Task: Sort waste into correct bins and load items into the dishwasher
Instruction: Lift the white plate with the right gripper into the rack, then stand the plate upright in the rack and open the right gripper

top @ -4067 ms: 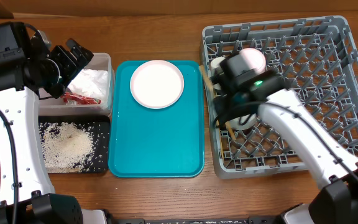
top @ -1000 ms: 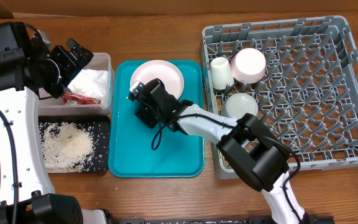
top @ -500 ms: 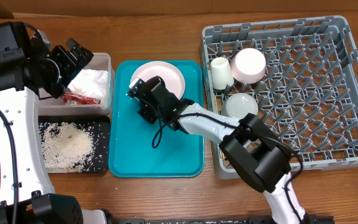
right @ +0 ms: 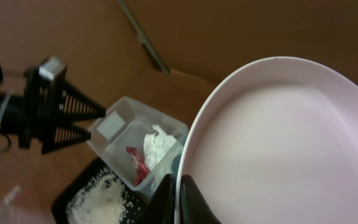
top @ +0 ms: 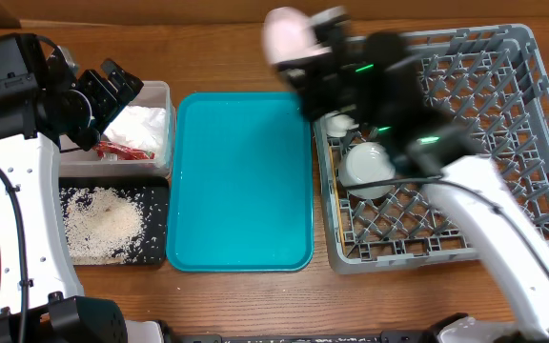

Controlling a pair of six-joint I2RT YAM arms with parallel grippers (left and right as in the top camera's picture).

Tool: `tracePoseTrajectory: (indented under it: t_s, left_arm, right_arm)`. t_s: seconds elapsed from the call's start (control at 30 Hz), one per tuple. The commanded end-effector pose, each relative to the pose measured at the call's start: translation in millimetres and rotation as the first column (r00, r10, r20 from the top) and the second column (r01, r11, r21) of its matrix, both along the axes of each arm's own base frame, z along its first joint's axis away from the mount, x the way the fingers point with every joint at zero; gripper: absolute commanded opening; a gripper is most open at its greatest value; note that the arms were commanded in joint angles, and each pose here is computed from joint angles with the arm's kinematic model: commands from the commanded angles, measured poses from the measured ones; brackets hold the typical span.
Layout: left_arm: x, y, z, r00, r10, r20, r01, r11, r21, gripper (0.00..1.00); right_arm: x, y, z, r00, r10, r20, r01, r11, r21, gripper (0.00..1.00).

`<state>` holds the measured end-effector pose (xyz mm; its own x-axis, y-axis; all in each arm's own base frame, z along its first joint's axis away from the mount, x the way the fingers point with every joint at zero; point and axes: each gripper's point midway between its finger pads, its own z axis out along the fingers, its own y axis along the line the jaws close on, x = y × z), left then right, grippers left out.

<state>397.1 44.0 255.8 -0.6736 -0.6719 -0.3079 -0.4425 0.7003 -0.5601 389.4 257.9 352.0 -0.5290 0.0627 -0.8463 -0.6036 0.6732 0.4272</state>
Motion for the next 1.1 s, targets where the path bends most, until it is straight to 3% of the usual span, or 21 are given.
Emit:
tracePoseTrajectory:
  t_s: [0.0,0.07,0.17,0.37,0.73,0.87,1.0,1.07]
  left_arm:
    - [0,1,12,1.0,0.009,0.029,-0.009,1.0,0.007,1.0]
    - [0,1,12,1.0,0.009,0.029,-0.009,1.0,0.007,1.0]
    - [0,1,12,1.0,0.009,0.029,-0.009,1.0,0.007,1.0]
    - [0,1,12,1.0,0.009,0.029,-0.009,1.0,0.007,1.0]
    - [0,1,12,1.0,0.009,0.029,-0.009,1.0,0.007,1.0]
    - [0,1,12,1.0,0.009,0.029,-0.009,1.0,0.007,1.0]
    - [0,1,12,1.0,0.009,0.029,-0.009,1.0,0.007,1.0]
    - [0,1,12,1.0,0.009,0.03,-0.009,1.0,0.007,1.0]
  right_arm:
    - [-11,-45,-2,0.954,0.13,-0.27,-0.068,0.972,0.227,0.04]
    - [-14,-75,-8,0.922,0.163,-0.352,-0.06,0.956,0.287,0.04]
    - [-12,-133,-34,0.859,0.065,-0.508,0.102,0.95,0.294,0.04]
    - [-30,-200,-78,0.791,-0.055,-0.609,0.237,0.945,0.224,0.04]
    - [-34,-214,-114,0.755,-0.076,-0.651,0.283,0.934,0.219,0.04]
    - [-21,-226,-129,0.768,-0.165,-0.619,0.318,0.937,0.144,0.1]
    - [-19,-227,-134,0.759,-0.163,-0.631,0.32,0.936,0.143,0.14]
    - [-19,-227,-137,0.753,-0.162,-0.638,0.321,0.936,0.142,0.23]
